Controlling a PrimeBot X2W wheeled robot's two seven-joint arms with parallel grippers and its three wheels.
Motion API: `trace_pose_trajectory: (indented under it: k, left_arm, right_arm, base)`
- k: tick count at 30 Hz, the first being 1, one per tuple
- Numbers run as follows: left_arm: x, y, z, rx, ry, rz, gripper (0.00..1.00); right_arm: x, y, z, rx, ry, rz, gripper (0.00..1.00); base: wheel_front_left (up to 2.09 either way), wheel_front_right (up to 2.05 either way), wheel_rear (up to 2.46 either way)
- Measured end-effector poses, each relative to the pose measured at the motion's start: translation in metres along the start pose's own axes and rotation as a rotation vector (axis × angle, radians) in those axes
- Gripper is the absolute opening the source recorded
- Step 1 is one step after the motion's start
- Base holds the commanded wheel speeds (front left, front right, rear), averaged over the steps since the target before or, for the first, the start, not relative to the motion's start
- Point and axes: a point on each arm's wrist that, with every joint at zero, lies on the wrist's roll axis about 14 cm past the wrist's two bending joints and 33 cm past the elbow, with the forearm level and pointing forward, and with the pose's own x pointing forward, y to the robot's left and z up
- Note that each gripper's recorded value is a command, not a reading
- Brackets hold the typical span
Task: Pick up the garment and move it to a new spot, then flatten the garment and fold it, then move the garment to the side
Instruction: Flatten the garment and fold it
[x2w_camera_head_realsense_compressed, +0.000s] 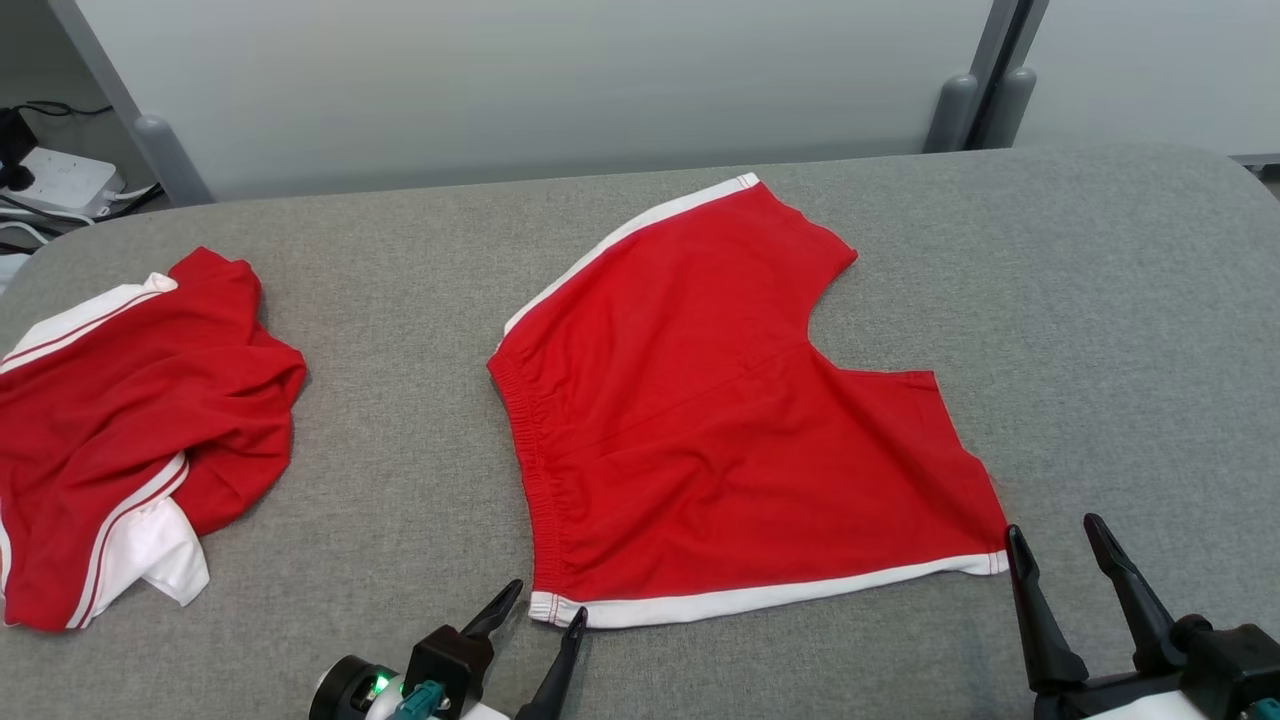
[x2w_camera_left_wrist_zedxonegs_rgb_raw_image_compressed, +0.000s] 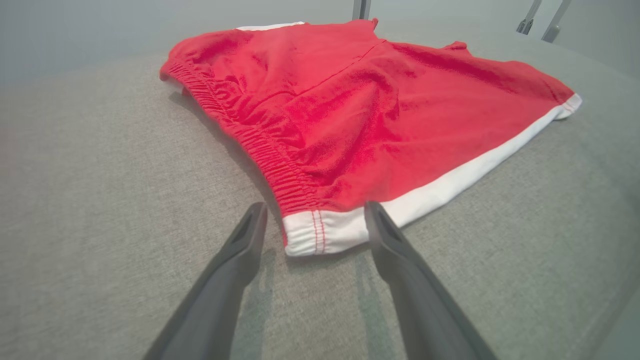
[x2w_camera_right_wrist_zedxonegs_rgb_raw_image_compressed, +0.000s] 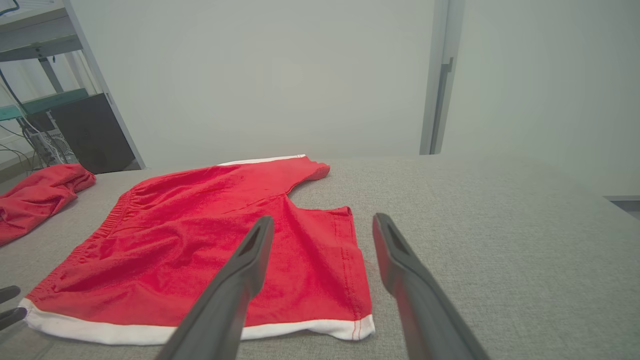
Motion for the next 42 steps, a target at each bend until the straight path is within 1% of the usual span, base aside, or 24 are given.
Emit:
trace_pose_trajectory:
  k: [14,15,16,17,23,29,35,38,42]
  left_arm:
    - [0.007,-0.004,-0.009,0.016,0.04,-0.034,1.0]
    - [0.007,-0.004,-0.009,0.018,0.041,-0.035,0.85]
    - [0.007,-0.004,-0.01,0.021,0.045,-0.039,0.44]
    - [0.007,-0.006,-0.011,0.023,0.048,-0.043,0.0]
    - [0.008,-0.003,-0.008,0.016,0.042,-0.039,0.0]
    - [0.004,0.009,-0.006,0.003,0.034,-0.008,0.0]
    - [-0.004,0.031,-0.001,0.025,0.019,0.032,0.0]
    - [-0.009,0.037,0.0,0.009,0.017,0.05,0.0]
    - [-0.014,0.037,-0.002,-0.014,0.02,0.059,0.0]
  right_arm:
    - [0.006,-0.001,0.002,0.002,-0.006,-0.002,1.0]
    - [0.006,-0.001,0.002,0.002,-0.006,-0.002,1.0]
    - [0.006,-0.001,0.002,0.002,-0.006,-0.001,1.0]
    - [0.006,-0.001,0.002,0.001,-0.007,0.0,1.0]
    - [0.006,0.0,0.003,-0.002,-0.009,0.005,1.0]
    - [0.008,0.003,0.001,0.005,-0.002,0.016,1.0]
    - [0.008,0.005,-0.009,0.021,0.026,0.021,1.0]
    - [0.006,0.007,-0.022,0.045,0.067,0.025,1.0]
    - [0.0,0.012,-0.049,0.082,0.155,0.031,1.0]
  base:
    - [0.0,0.0,0.0]
    - [0.0,0.0,0.0]
    - [0.0,0.0,0.0]
    - [0.0,0.0,0.0]
    - [0.0,0.0,0.0]
    - [0.0,0.0,0.0]
    - [0.0,0.0,0.0]
    - [0.0,0.0,0.0]
    - [0.0,0.0,0.0]
